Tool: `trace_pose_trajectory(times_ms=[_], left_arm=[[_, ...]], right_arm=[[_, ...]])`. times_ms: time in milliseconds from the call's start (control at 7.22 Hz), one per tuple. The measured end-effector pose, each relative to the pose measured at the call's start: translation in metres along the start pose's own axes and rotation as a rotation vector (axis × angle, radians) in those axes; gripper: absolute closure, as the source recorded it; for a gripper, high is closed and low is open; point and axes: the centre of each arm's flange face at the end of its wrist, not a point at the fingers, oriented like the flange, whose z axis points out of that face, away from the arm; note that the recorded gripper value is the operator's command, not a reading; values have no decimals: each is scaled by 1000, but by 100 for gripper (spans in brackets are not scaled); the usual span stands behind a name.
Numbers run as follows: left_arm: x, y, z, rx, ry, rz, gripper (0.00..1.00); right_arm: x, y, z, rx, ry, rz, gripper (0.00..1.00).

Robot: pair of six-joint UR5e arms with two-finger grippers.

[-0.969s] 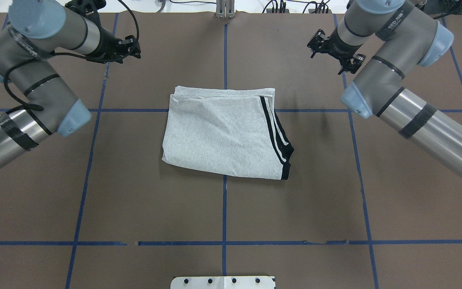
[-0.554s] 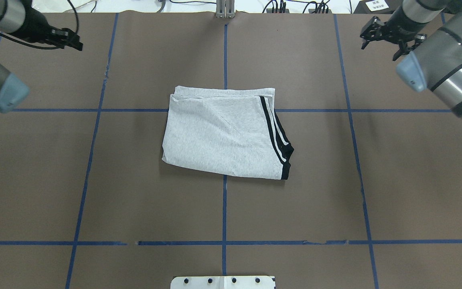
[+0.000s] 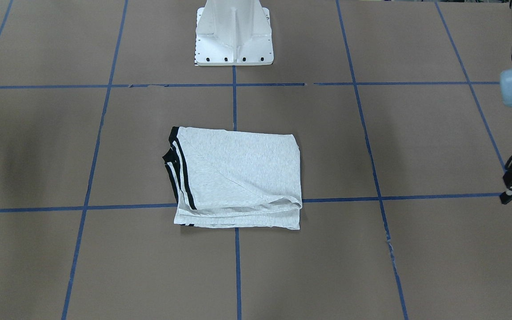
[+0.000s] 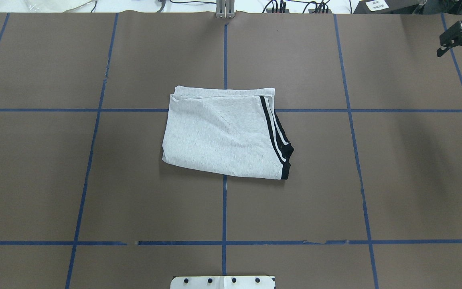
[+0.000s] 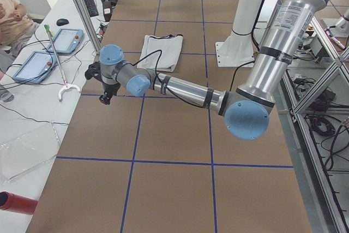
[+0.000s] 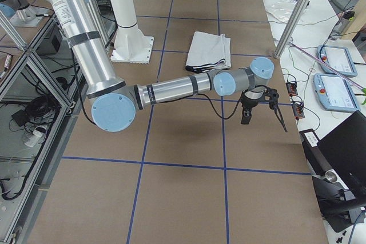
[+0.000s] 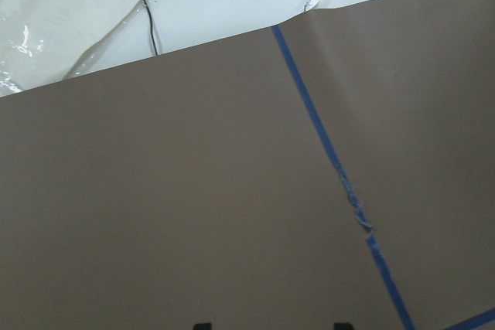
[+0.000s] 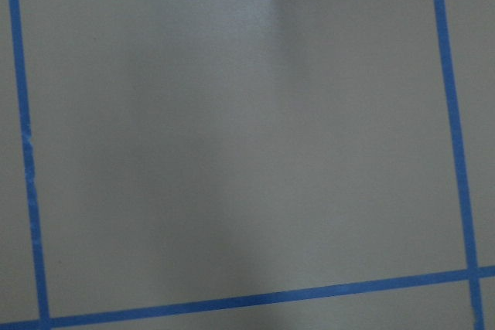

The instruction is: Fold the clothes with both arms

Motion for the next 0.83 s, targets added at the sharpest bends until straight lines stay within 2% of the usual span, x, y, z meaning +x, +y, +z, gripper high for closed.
trace_pose_trajectory(times_ms=[277, 554, 692, 831], left_arm=[[-65, 37, -8, -45, -39, 21, 37], [-97, 86, -11, -70, -51, 22, 34], [-93, 103, -20, -75, -53, 19, 21], [-81, 113, -32, -86, -52, 8, 18]], right_arm=[[53, 42, -2, -1, 8, -60, 0], [74, 84, -7, 6, 9, -75, 0], [77, 94, -7, 5, 9, -83, 0], [79, 97, -6, 3, 10, -87, 0]])
